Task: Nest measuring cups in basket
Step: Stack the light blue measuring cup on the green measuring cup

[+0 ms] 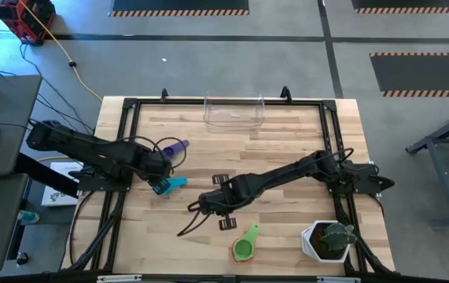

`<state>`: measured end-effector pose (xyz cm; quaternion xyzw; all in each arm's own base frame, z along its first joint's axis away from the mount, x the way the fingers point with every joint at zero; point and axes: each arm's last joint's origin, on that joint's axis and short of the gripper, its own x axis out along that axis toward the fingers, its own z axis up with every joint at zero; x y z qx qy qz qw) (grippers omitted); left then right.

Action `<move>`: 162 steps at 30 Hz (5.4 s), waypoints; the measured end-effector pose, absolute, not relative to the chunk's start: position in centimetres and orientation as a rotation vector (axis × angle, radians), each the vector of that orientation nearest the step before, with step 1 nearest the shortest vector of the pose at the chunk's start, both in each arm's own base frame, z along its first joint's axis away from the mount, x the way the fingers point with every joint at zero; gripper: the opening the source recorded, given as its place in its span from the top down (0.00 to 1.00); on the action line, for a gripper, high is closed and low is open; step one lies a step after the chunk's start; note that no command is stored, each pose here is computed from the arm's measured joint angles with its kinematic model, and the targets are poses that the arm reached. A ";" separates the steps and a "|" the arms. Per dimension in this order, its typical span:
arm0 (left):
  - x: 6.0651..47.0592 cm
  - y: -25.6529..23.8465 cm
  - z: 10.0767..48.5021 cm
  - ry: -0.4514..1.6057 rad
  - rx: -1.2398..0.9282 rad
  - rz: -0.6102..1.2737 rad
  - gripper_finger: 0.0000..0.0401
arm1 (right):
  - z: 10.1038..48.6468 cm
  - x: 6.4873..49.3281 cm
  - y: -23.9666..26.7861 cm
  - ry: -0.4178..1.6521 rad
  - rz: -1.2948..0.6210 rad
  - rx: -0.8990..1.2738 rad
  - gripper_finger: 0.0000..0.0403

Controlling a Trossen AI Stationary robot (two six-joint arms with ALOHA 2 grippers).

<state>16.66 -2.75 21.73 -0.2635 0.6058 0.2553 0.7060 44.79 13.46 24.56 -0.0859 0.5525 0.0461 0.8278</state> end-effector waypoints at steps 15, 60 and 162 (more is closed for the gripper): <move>15.9 -2.4 17.9 1.408 -0.568 0.564 0.81 | 24.7 45.5 12.3 1.130 0.042 -0.152 0.85; 21.0 -2.0 16.4 0.907 -0.683 0.369 0.99 | 35.3 42.0 3.1 0.959 -0.686 -0.003 0.85; 15.9 2.1 27.9 0.872 -0.709 0.364 0.74 | 26.6 46.1 3.0 0.908 -0.171 0.161 0.68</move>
